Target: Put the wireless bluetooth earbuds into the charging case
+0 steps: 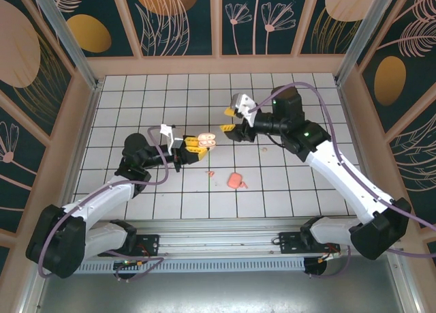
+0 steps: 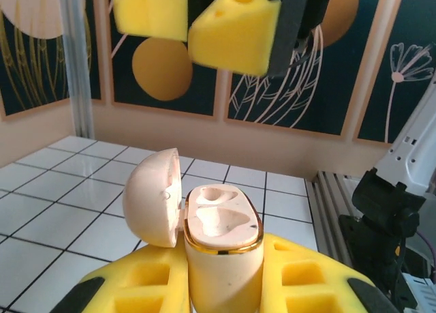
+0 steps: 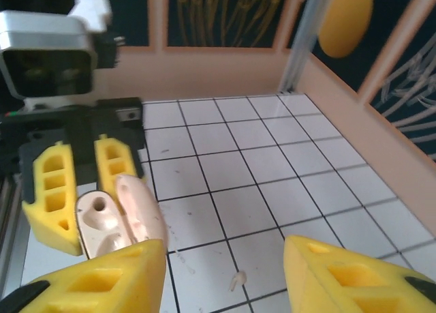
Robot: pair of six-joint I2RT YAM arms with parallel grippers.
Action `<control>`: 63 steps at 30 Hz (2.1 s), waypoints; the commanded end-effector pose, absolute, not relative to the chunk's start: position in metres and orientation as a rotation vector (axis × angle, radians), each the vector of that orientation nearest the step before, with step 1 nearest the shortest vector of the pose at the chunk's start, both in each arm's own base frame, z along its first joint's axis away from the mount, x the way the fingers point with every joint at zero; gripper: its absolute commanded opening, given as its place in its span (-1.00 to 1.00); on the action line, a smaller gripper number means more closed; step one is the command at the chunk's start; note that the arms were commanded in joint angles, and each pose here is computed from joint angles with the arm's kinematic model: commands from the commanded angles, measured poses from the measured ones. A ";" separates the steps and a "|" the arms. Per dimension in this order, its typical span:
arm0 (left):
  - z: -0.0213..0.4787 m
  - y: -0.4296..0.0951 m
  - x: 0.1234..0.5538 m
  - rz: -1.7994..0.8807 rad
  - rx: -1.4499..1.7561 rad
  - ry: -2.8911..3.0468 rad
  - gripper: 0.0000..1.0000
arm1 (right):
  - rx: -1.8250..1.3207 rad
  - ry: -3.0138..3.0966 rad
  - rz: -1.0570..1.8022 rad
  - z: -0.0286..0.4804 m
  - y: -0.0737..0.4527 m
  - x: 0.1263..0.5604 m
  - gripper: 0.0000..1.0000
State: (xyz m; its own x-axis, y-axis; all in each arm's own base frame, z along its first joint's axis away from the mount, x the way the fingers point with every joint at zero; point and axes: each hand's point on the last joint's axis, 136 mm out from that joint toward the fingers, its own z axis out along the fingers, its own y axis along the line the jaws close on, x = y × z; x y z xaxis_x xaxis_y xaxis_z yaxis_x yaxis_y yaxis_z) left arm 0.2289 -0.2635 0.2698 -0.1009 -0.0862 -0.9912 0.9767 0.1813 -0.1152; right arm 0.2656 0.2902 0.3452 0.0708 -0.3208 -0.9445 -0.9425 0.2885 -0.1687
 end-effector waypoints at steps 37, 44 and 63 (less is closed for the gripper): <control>0.248 -0.257 0.252 -1.211 0.739 1.371 -0.72 | 0.300 2.836 0.290 0.060 0.123 0.356 -0.20; 0.246 -0.256 0.249 -1.205 0.747 1.381 -0.72 | 0.291 2.861 0.275 0.045 0.124 0.364 -0.23; 0.247 -0.256 0.247 -1.203 0.760 1.388 -0.71 | 0.311 2.856 0.346 0.028 0.127 0.380 -0.37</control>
